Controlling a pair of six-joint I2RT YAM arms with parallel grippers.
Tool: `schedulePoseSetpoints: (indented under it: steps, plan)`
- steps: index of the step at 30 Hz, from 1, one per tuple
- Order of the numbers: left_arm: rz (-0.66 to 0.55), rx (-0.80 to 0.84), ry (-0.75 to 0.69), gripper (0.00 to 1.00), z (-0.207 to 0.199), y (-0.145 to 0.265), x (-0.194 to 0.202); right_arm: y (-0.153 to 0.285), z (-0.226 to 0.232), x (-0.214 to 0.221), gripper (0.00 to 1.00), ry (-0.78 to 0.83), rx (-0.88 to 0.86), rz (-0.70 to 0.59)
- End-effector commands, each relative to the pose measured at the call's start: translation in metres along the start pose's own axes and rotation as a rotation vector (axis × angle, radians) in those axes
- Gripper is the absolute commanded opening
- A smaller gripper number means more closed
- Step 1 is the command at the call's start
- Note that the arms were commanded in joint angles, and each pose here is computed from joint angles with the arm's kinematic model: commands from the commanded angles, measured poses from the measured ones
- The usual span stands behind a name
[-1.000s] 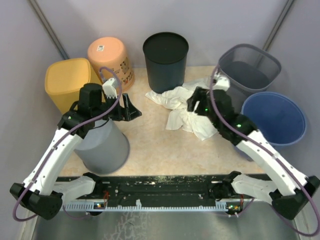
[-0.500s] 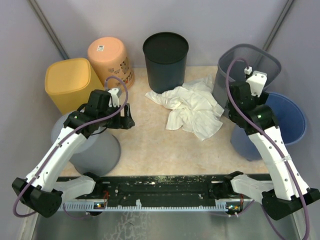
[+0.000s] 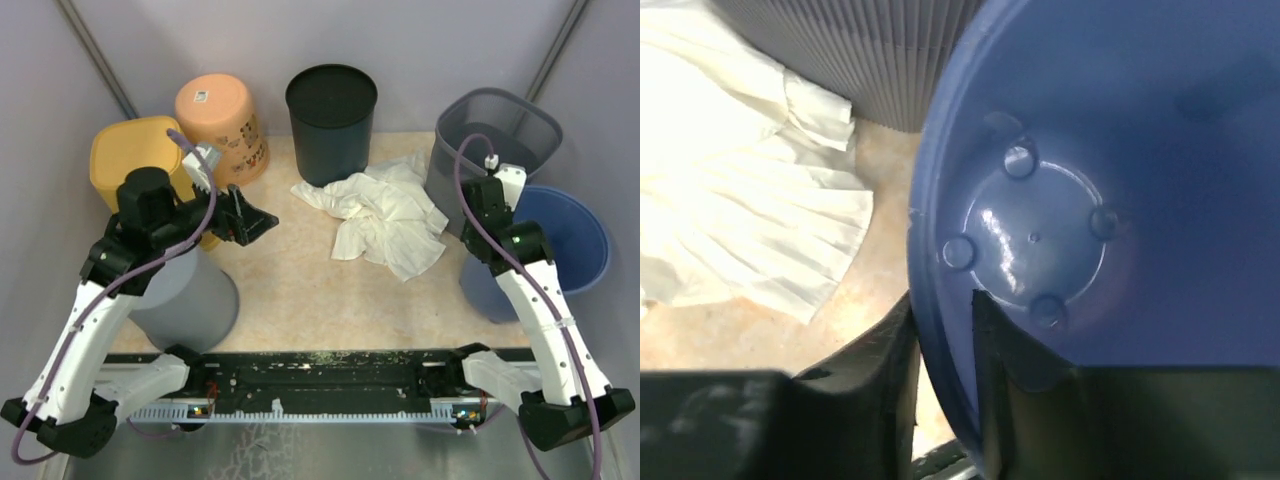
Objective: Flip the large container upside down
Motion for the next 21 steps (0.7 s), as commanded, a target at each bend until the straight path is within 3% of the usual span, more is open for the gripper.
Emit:
schedulePoseSetpoints:
  steps: [1, 2, 3, 10, 16, 21]
  plan:
    - [-0.177, 0.259, -0.066, 0.90, -0.037, 0.011, -0.042, 0.029, -0.006, -0.020, 0.11, -0.091, -0.115, -0.086]
    - [-0.175, 0.268, -0.059, 0.90, -0.037, 0.008, -0.043, 0.037, -0.009, -0.025, 0.01, -0.097, -0.132, -0.103]
    - [-0.168, 0.268, -0.052, 0.90, -0.036, 0.005, -0.043, 0.045, -0.012, -0.030, 0.00, -0.095, -0.154, -0.119]
    - [-0.168, 0.189, -0.023, 0.91, -0.023, -0.008, -0.037, 0.106, -0.022, -0.066, 0.00, -0.107, -0.345, -0.181]
    - [-0.201, 0.113, -0.011, 0.91, -0.017, -0.008, -0.047, 0.165, 0.029, -0.084, 0.00, -0.128, -0.952, -0.226]
    - [-0.235, -0.009, 0.014, 0.91, -0.009, 0.002, -0.058, 0.162, 0.080, -0.066, 0.00, -0.305, -1.356, -0.161]
Point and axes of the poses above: each gripper's point midway between its finger pads, its own y axis back along the fingers, its own z axis along the line the jaws close on, x = y × z, the point moved 6 cm from there along y, back along the fingers, and after that the axes turned 7 degrees about -y, right-handed, at the moved point
